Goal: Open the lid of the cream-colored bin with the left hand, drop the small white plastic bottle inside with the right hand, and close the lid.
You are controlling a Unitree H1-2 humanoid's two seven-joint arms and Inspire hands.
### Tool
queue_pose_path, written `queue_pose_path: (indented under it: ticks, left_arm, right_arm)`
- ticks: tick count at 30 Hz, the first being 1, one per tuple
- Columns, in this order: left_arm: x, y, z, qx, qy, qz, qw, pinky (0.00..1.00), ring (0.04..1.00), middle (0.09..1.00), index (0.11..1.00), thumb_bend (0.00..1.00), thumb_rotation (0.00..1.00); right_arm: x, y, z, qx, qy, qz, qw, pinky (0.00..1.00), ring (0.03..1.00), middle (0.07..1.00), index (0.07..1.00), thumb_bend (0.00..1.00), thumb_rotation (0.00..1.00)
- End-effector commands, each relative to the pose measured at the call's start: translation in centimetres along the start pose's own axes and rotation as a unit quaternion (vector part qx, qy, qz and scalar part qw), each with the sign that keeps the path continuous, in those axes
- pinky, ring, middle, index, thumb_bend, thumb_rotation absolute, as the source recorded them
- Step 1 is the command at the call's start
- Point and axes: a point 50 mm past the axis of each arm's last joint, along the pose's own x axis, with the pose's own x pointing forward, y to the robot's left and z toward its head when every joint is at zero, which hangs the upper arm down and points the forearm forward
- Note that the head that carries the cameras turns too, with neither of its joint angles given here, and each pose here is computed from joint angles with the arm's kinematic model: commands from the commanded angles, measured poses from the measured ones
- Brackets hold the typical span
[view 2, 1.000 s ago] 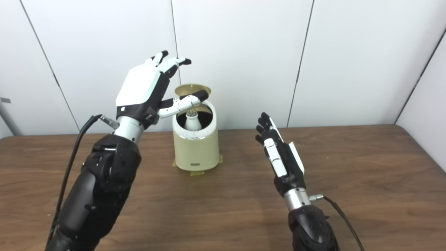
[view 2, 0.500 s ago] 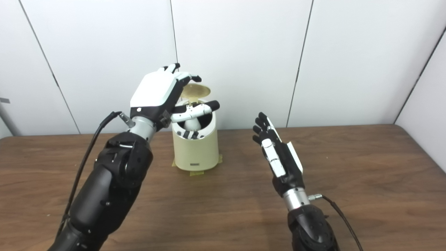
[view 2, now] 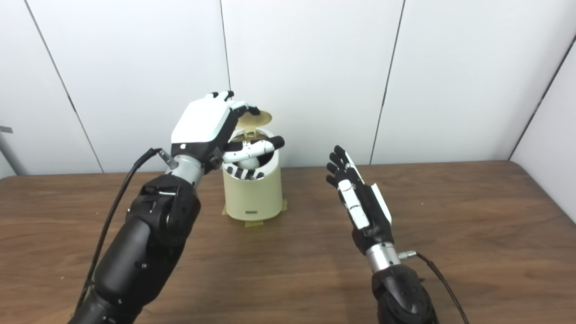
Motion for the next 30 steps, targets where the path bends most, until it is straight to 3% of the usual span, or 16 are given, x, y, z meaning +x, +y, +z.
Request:
queue_pose_path:
  ticks: [1,12,21,30]
  left_arm:
    - [0.54,1.64,0.75,0.000,-0.017,0.034,0.999,1.00,0.965,0.823,0.802,0.83,0.99]
    - [0.42,1.95,0.59,-0.036,-0.044,0.045,0.997,1.00,0.970,0.817,0.782,0.79,0.91]
    - [0.48,1.87,0.62,-0.024,-0.045,0.052,0.997,1.00,0.983,0.835,0.856,0.80,0.90]
    - [0.24,1.49,0.52,-0.038,-0.054,0.044,0.997,1.00,0.835,0.796,0.857,0.78,0.90]
  right_arm:
    - [1.19,0.17,2.12,0.000,-0.047,0.004,0.999,0.91,0.942,0.960,0.958,0.23,0.84]
    - [1.32,0.24,1.99,0.001,-0.045,0.005,0.999,0.92,0.949,0.969,0.969,0.23,0.83]
    - [1.31,0.24,1.94,-0.003,-0.049,0.008,0.999,0.92,0.947,0.968,0.969,0.25,0.84]
    - [1.27,0.33,1.91,0.000,-0.048,0.004,0.999,0.92,0.943,0.962,0.964,0.25,0.83]
